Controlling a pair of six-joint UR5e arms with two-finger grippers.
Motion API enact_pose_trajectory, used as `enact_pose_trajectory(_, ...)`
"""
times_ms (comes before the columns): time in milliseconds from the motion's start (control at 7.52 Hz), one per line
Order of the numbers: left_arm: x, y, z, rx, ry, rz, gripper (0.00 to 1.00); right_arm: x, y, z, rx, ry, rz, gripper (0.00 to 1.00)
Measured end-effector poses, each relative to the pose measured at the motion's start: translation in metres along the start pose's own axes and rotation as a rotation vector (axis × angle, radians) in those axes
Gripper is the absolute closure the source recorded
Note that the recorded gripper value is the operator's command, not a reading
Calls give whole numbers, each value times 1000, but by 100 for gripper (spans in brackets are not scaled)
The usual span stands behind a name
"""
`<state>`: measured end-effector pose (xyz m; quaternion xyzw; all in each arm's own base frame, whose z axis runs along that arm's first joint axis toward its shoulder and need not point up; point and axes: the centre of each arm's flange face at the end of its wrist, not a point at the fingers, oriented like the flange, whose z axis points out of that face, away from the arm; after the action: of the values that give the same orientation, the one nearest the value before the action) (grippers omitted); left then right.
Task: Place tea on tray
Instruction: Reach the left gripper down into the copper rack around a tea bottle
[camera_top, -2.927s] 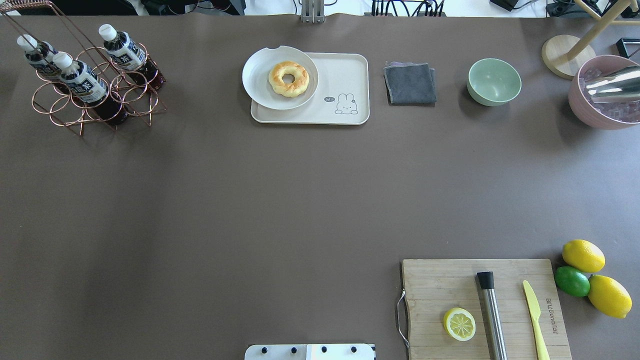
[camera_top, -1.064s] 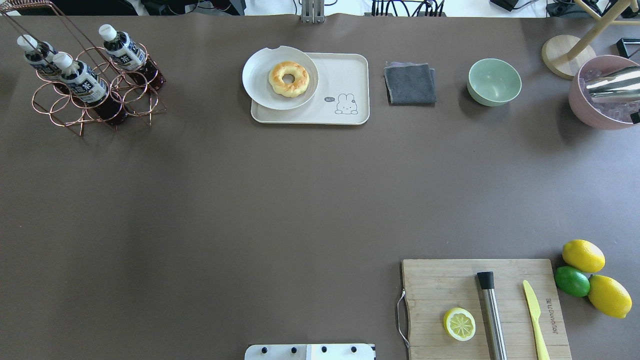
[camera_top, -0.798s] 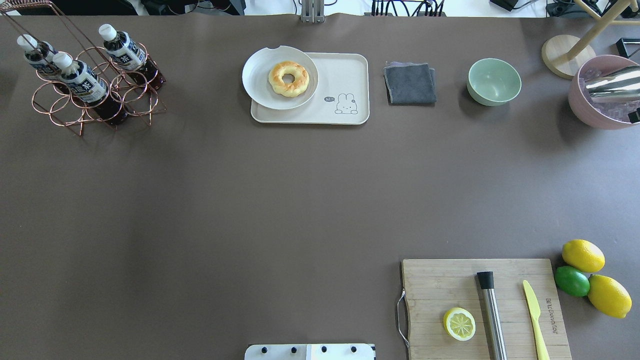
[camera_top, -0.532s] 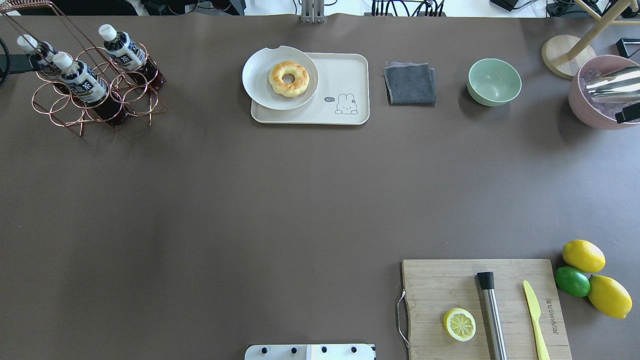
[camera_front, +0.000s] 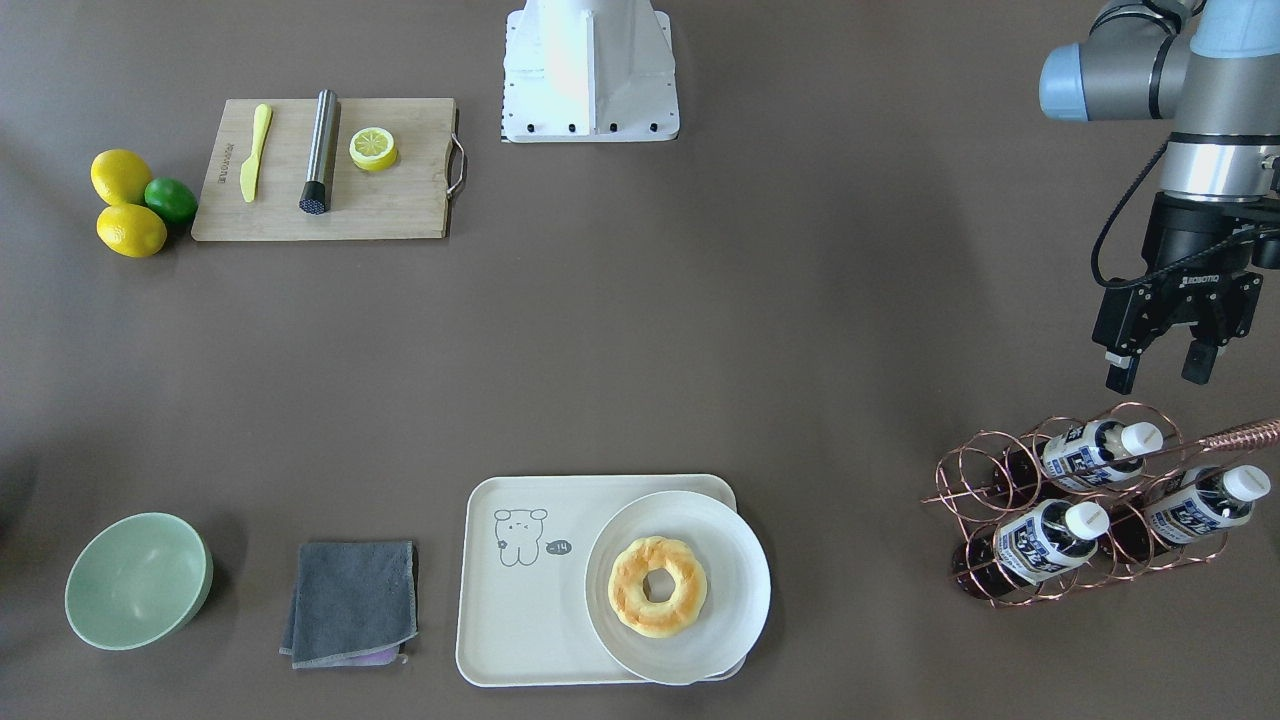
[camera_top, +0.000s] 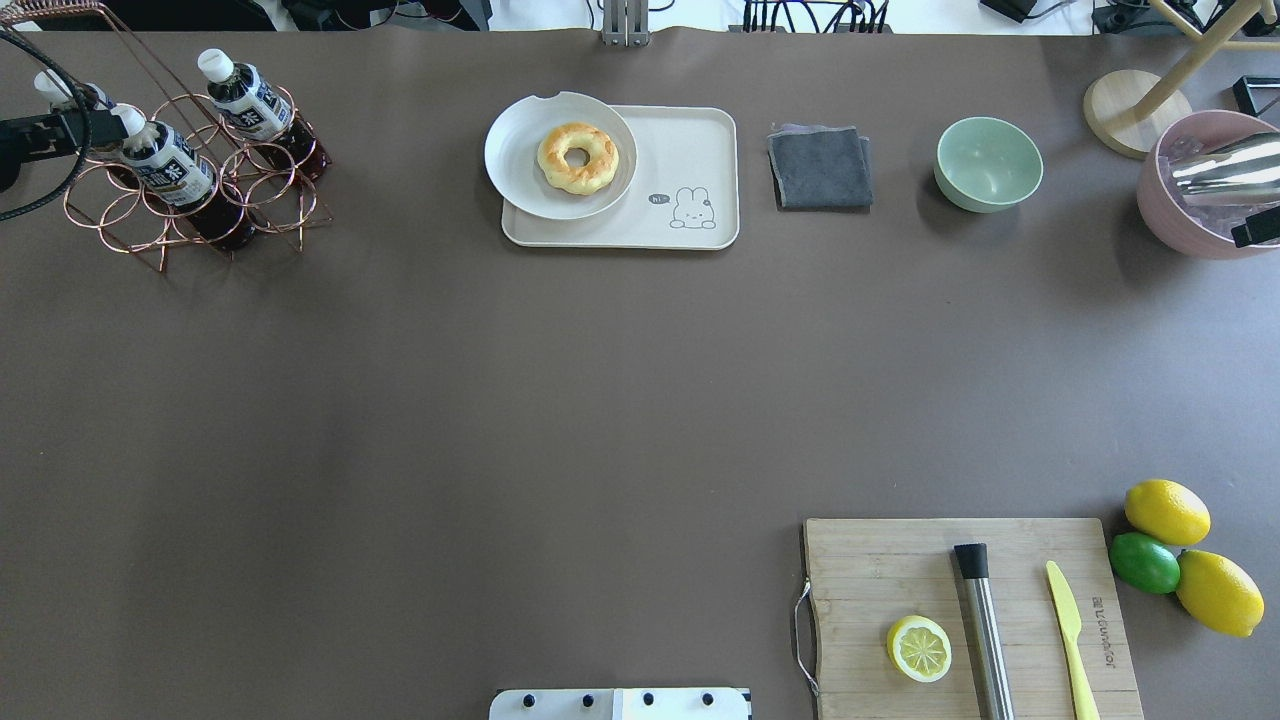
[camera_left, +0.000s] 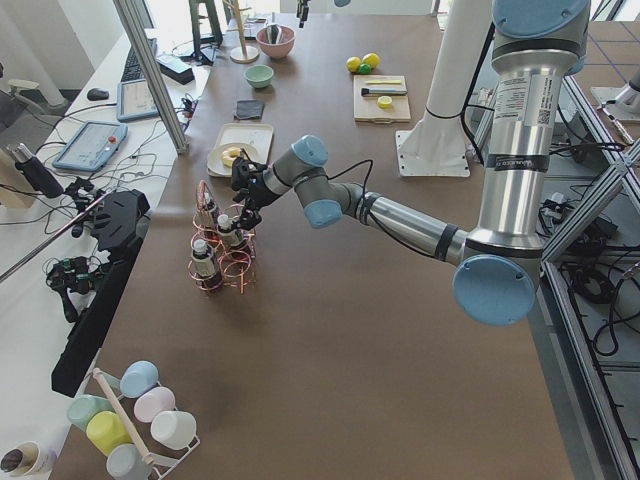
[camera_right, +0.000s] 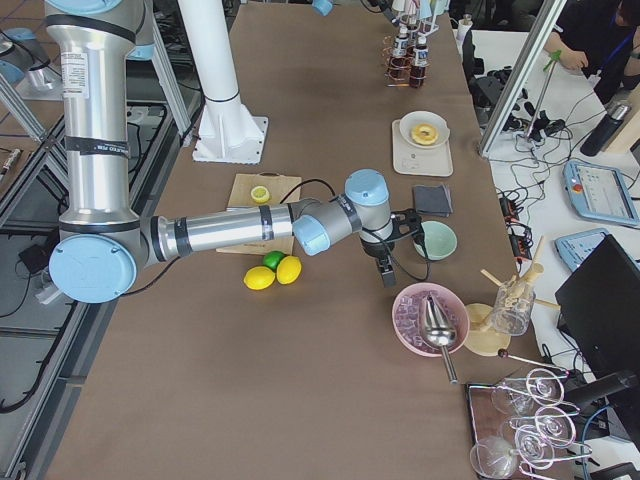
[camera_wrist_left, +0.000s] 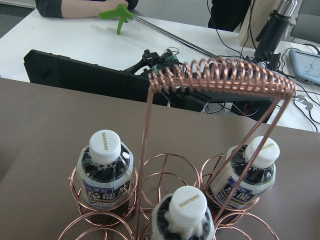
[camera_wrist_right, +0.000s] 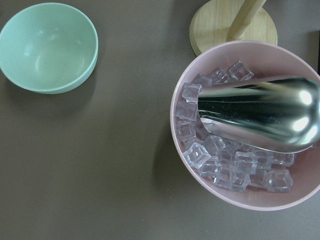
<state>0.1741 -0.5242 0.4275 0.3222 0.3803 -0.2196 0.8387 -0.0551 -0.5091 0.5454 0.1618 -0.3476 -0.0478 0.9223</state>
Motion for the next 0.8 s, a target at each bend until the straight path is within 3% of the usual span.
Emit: enact_pose_trajectory(798, 13, -7, 35, -1, -14, 35, 22, 0, 0, 0, 0, 0, 0, 0)
